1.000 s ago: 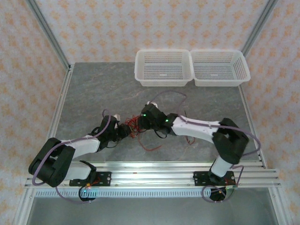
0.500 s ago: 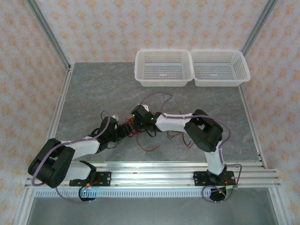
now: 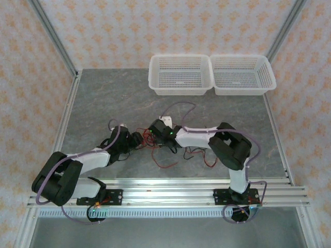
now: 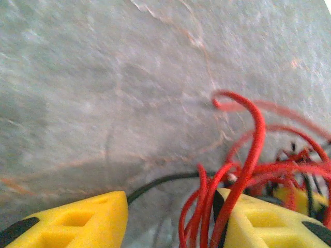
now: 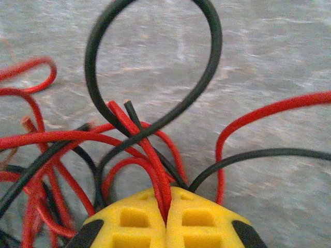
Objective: Untangle the cables
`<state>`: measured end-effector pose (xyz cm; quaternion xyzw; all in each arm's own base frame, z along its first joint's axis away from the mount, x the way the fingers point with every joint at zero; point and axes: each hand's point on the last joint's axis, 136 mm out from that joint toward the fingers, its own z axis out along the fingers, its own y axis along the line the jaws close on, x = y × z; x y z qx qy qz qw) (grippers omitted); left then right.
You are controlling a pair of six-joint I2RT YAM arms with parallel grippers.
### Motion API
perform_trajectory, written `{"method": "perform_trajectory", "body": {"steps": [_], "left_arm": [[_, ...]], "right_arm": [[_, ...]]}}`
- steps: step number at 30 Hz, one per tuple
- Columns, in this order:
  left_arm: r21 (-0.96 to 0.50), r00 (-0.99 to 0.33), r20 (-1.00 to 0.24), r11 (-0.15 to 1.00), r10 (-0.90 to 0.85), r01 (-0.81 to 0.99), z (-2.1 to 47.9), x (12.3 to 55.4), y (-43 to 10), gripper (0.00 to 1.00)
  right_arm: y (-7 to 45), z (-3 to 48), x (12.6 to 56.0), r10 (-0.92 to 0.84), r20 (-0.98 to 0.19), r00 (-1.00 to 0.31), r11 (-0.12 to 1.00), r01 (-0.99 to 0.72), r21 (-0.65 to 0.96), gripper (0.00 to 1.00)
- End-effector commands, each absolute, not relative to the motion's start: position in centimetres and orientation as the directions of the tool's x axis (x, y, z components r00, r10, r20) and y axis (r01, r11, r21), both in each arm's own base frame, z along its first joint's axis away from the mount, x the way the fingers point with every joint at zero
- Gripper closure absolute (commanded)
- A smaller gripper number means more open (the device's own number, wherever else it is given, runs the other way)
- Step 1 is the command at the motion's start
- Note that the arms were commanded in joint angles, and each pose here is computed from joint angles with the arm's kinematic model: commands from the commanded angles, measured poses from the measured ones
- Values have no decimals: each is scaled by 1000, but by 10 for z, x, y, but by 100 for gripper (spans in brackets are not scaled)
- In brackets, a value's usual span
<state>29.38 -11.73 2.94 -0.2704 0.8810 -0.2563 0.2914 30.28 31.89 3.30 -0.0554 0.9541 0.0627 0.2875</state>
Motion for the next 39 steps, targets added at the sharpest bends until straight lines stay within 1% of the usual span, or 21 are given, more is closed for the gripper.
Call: {"method": "perform_trajectory", "body": {"steps": [1,8,12,15,18,20,26,30,33,36,39], "left_arm": [[-399,-655,-436,785,-618,-474,3,279,-66,49],[-349,-616,-506,797,-603,-493,27,284,-45,48],[-385,-592,-548,806,-591,-448,59,288,-47,45],[-363,-589,-582,827,-561,-429,84,288,-42,43],[-339,-579,-610,838,-542,-427,104,283,-36,40],[-352,-569,-617,838,-543,-418,114,281,-36,38],[-403,-549,-610,821,-571,-404,123,276,-39,36],[-409,-546,-609,818,-575,-405,125,277,-39,36],[-413,-543,-610,816,-577,-404,127,277,-40,36],[-402,-546,-609,817,-575,-412,123,278,-39,36],[-393,-563,-596,820,-572,-416,111,282,-42,36]], "right_arm": [[274,39,299,-118,-578,-808,993,-87,-81,96],[269,50,306,-141,-605,-784,990,-107,-93,94],[278,62,316,-161,-631,-759,986,-150,-71,94],[292,71,328,-175,-653,-736,979,-201,-36,95],[313,81,343,-183,-672,-718,962,-273,30,95],[329,86,354,-184,-679,-711,945,-318,76,95],[394,84,374,-224,-663,-714,869,-455,197,96],[428,82,381,-220,-649,-728,822,-497,279,96],[438,91,382,-203,-659,-725,805,-506,309,96],[425,96,381,-176,-657,-733,836,-464,294,91],[403,99,374,-150,-642,-752,873,-405,271,80]]}}
